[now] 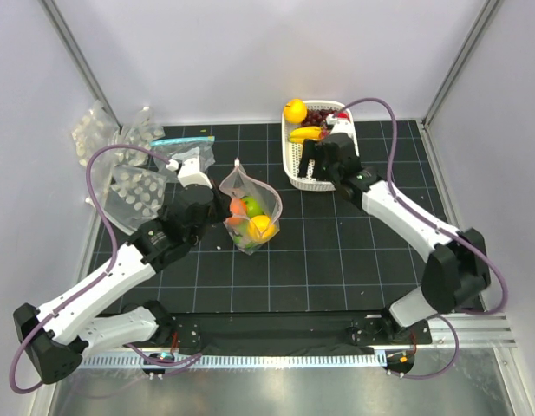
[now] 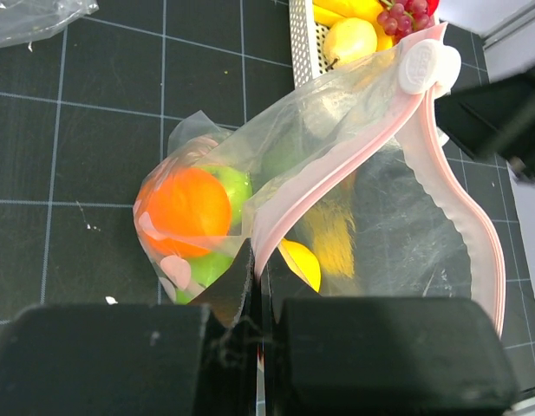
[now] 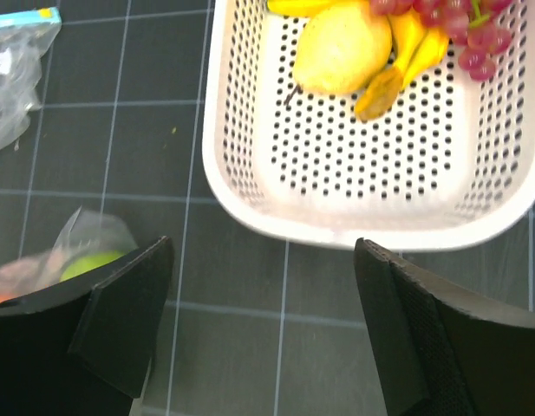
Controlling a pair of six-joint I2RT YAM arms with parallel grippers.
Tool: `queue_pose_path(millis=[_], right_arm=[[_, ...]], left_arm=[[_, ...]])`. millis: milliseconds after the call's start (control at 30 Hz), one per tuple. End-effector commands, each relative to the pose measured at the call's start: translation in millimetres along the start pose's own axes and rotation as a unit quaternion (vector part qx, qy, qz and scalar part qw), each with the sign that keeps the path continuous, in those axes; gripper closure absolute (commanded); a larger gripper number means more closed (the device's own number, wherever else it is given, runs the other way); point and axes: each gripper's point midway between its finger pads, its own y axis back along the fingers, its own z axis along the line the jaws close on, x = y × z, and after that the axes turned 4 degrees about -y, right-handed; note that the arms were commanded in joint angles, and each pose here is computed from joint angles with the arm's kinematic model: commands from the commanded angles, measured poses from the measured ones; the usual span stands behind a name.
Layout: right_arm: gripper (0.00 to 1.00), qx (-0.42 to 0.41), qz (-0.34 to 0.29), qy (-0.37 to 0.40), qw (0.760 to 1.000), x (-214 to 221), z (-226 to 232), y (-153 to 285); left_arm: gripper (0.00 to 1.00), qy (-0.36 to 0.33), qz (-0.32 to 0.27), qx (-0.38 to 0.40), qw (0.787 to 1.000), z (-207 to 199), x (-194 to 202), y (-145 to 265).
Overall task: Place the food in the zip-top bag and seal the zipper
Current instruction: Pick up the fake fruit from the bin.
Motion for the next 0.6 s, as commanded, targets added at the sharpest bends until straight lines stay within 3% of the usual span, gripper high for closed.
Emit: queue_pose_path(millis=[0, 133, 567], right_arm=[[0.07, 0.01, -0.057, 0.01, 0.998, -40.2, 5.6, -23.4], [0.01, 0.053, -0.055, 0.004, 0.997, -42.2, -3.8, -62.3], [0.0, 0.109, -0.061, -0.017, 0.992, -38.1, -35.5, -169.8]], left_arm=[[1.0, 0.006, -0.03, 0.003, 1.0, -1.9, -15.5, 0.5], [1.0, 0.004, -0.028, 0.004, 1.0, -1.7, -13.6, -0.3], [1.0, 0.009, -0.03, 0.016, 0.999, -4.4, -12.8, 0.7]])
